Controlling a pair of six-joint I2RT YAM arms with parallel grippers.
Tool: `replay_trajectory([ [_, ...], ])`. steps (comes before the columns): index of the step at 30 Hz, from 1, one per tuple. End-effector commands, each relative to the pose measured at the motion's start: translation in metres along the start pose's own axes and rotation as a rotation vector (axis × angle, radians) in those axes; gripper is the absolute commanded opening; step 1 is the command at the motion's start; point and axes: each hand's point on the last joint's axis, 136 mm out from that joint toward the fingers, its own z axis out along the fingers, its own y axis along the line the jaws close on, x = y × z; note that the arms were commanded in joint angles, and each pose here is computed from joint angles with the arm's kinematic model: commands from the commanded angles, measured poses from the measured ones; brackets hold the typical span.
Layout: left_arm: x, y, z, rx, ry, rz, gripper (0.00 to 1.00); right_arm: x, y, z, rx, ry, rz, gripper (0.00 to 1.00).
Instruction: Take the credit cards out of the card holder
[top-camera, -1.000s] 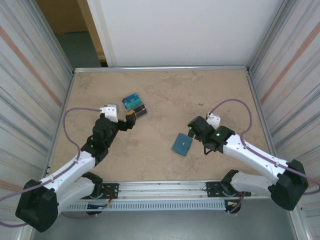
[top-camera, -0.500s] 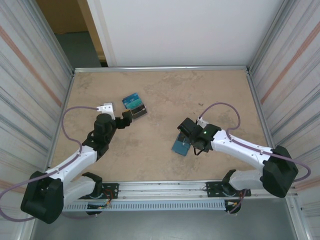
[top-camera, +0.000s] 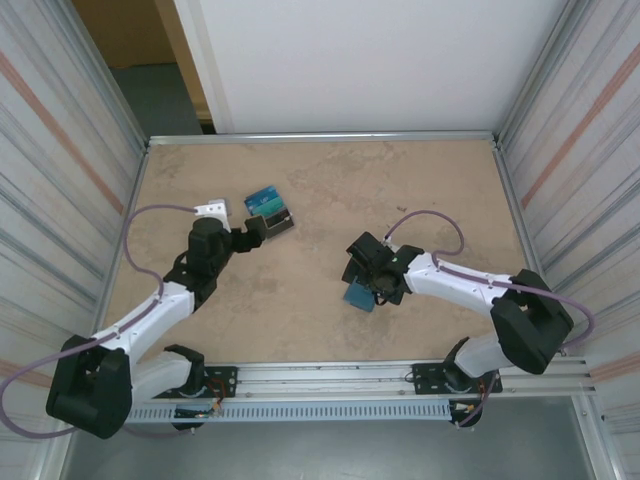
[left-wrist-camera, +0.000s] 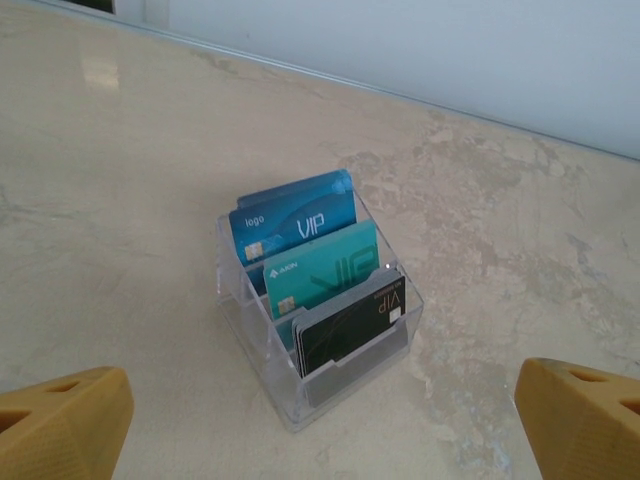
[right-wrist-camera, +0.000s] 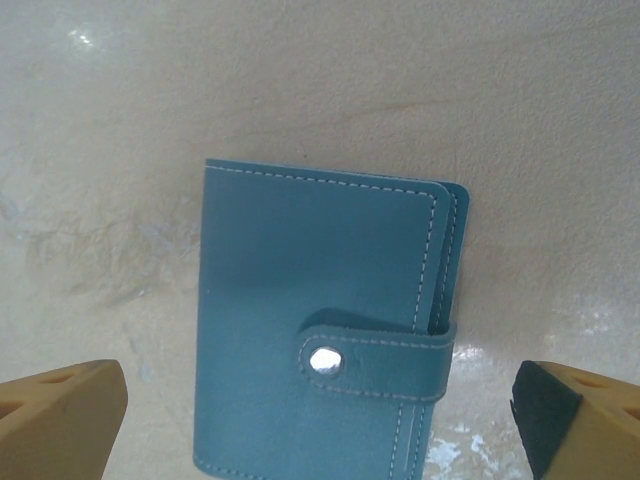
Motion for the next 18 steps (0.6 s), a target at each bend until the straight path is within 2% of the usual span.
replay_trajectory([
  [1, -0.002, -0.005, 0.003, 0.021, 0.018, -0.021, 0.99, -0.001, 0.001, 0.006, 0.027, 0.015, 0.011, 0.99],
  [6, -0.003, -0.008, 0.007, 0.032, 0.032, -0.005, 0.99, 0.004, -0.003, 0.017, 0.068, 0.037, 0.018, 0.99],
  [18, -0.003, -0.008, 0.004, 0.033, 0.028, -0.001, 0.99, 0.018, 0.006, 0.038, 0.051, 0.1, -0.002, 0.99],
])
